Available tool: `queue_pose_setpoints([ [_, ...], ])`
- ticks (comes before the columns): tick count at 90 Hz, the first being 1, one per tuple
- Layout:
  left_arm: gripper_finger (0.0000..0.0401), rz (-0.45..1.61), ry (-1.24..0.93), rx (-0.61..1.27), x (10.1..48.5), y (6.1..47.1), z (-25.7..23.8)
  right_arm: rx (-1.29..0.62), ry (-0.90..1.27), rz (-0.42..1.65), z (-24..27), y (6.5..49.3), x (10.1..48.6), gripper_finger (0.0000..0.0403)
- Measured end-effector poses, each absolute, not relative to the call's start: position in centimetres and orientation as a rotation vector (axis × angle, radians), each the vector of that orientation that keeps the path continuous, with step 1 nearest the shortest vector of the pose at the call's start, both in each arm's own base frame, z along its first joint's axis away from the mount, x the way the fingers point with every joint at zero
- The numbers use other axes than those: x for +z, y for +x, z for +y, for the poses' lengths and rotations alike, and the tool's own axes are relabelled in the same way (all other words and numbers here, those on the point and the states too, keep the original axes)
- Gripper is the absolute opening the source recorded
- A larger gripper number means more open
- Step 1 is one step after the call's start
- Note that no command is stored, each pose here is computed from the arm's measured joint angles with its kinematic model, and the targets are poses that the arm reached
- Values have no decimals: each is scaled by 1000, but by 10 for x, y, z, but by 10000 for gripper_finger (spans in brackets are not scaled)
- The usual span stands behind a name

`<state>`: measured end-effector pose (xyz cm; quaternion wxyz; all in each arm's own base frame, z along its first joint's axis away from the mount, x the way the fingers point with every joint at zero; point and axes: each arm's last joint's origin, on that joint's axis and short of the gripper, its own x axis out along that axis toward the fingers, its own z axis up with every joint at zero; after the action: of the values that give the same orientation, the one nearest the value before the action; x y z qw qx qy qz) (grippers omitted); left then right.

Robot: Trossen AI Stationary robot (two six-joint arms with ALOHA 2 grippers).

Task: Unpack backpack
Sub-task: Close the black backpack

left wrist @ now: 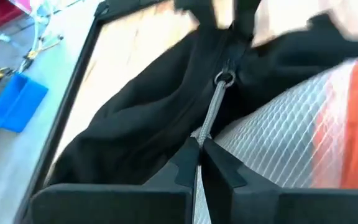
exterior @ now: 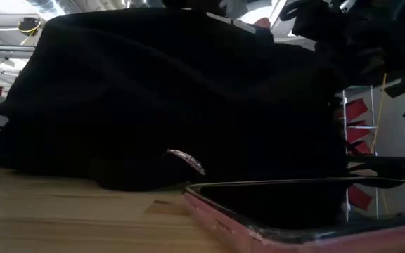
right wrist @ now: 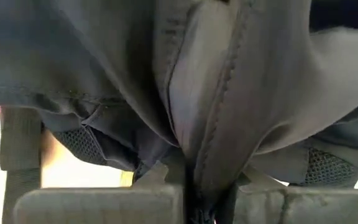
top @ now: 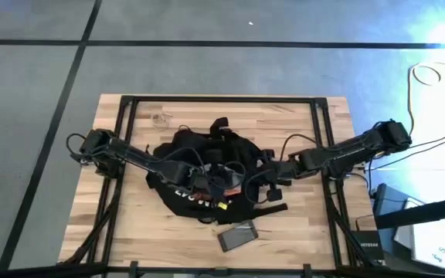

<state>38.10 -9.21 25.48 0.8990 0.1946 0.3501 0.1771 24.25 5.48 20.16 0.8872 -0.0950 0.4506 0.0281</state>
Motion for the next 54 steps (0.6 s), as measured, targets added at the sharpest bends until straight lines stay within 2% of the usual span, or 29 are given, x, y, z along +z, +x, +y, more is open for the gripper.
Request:
queue_pose_setpoints([
  [45,1,723,396,457,258,377,-87,58,-195,889,53,234,216,17],
  [54,1,679,294,363,261,382,-90,57,-193,883,53,235,216,17],
])
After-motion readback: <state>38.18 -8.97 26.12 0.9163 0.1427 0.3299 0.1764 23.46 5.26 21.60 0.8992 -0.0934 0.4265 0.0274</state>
